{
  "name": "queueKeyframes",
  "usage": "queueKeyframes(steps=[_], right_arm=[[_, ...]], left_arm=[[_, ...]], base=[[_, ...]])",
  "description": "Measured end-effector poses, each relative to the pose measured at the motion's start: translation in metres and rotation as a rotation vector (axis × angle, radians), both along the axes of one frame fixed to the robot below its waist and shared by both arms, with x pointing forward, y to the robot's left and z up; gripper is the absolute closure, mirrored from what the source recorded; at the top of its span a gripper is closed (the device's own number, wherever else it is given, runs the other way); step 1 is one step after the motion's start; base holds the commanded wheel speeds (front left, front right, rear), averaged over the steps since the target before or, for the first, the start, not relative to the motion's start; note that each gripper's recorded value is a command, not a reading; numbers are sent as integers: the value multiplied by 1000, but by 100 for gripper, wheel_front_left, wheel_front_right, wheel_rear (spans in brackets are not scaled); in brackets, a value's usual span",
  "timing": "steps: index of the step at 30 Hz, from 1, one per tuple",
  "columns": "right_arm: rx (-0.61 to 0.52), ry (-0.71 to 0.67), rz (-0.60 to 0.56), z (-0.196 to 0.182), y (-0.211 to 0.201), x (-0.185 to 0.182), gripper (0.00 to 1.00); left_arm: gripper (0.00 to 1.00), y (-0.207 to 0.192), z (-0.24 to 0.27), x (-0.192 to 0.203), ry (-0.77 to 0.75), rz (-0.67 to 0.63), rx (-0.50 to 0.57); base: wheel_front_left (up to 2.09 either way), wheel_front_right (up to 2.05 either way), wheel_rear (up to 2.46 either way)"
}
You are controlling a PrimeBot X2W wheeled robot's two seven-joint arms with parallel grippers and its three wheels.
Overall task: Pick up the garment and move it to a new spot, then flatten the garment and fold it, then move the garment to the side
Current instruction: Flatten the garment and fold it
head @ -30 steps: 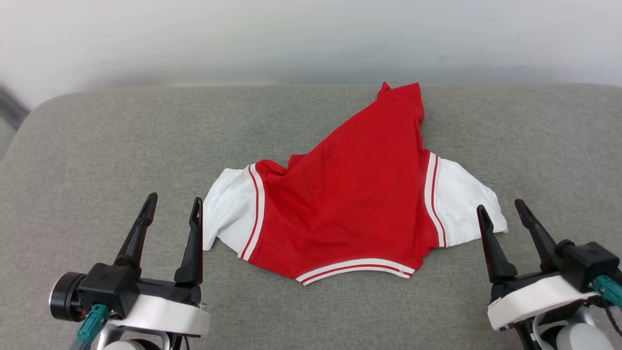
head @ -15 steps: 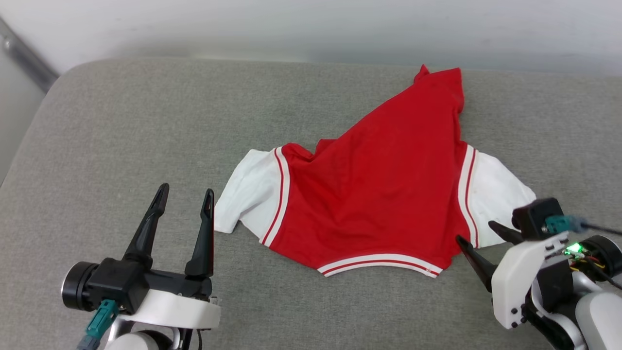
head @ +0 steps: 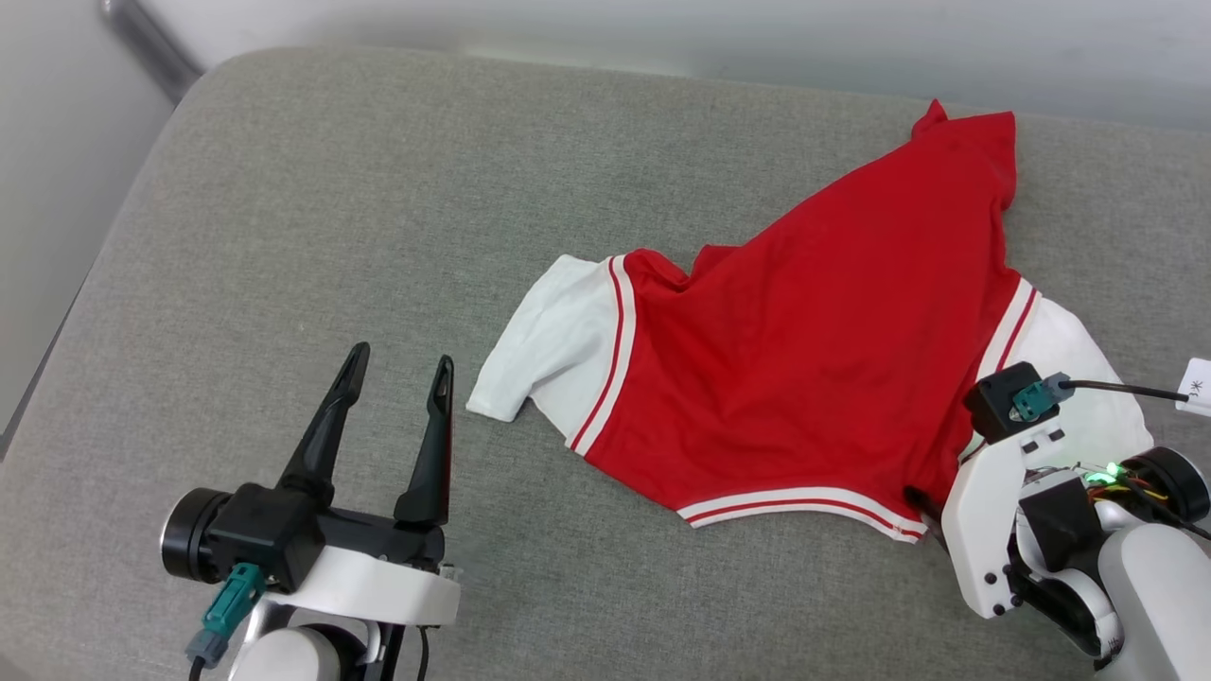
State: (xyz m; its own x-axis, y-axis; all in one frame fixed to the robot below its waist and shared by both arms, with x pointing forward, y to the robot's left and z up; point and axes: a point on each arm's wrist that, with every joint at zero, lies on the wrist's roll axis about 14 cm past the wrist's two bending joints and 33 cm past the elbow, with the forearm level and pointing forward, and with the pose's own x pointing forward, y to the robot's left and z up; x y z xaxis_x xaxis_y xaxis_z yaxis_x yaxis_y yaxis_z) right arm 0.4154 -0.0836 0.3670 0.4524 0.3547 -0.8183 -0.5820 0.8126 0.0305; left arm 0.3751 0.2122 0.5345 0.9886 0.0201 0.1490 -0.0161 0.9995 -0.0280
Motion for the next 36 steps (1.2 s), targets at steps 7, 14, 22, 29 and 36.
queueKeyframes(steps=[7, 14, 22, 29, 36], right_arm=[[-30, 21, 36, -8, 0, -7, 100], [-57, 30, -15, -3, -33, -22, 100], [-143, 45, -136, 4, -103, -52, 100], [-93, 5, -195, 14, -109, -64, 0], [131, -300, -256, 71, -88, -30, 0]], left_arm=[[0, 8, 1, 0, -5, 23, 5], [0, 3, 5, 0, -24, -1, 8], [0, -9, 6, 2, -30, -40, -3], [0, -18, 0, 6, -16, -74, -10], [0, -24, 1, 12, -23, -97, -15]], base=[[0, 0, 0], [0, 0, 0], [0, 0, 0], [0, 0, 0], [0, 0, 0]])
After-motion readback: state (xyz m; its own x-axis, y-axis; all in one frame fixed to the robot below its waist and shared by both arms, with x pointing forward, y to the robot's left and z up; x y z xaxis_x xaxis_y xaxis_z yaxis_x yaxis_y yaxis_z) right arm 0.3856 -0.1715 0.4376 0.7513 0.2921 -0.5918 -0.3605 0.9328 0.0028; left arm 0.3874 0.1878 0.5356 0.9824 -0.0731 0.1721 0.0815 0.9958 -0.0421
